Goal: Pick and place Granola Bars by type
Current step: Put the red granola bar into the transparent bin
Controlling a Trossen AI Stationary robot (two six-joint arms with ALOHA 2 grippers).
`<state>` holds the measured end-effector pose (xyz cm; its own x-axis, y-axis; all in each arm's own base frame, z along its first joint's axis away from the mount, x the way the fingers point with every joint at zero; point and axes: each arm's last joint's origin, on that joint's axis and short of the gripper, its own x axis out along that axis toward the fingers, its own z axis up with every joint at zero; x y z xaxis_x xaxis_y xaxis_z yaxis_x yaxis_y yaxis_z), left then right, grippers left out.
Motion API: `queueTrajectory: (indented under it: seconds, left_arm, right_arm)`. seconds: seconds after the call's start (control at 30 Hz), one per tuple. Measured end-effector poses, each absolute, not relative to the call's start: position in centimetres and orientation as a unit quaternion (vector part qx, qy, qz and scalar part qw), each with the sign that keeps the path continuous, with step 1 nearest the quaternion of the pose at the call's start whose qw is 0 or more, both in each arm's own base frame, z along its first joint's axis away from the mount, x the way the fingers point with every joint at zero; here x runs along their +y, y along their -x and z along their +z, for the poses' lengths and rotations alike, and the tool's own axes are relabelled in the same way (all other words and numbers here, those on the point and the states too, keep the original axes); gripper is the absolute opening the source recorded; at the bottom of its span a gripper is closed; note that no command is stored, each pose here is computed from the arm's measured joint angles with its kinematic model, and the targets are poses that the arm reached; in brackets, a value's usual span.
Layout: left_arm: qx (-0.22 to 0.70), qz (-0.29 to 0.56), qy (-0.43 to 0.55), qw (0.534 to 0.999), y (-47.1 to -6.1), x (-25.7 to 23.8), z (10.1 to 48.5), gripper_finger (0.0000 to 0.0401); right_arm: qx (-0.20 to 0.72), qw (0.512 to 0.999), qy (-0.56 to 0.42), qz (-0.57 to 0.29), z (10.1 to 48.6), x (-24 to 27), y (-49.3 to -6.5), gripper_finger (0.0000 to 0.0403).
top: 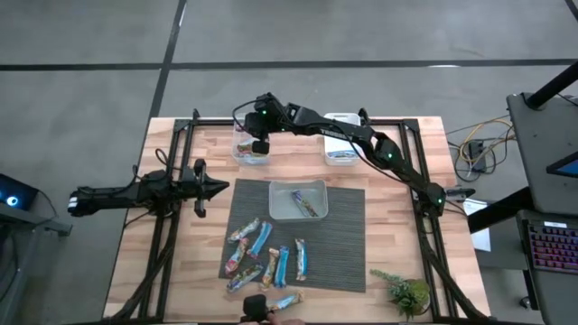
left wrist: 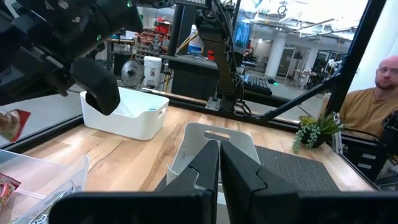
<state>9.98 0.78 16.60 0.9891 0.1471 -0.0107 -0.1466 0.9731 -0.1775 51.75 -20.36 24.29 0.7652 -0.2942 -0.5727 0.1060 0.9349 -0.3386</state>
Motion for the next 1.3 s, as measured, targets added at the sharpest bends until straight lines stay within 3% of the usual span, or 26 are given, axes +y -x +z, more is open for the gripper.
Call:
queueTrajectory:
  seconds: [1.3]
  left_arm:
    - [-0.001, 0.074, 0.089, 0.993, -10.0, 0.8, 16.6, 0.0000]
  right_arm:
    - [0.342, 0.923, 0.140, -0.105, 22.8, -20.5, -51.6, 0.0071]
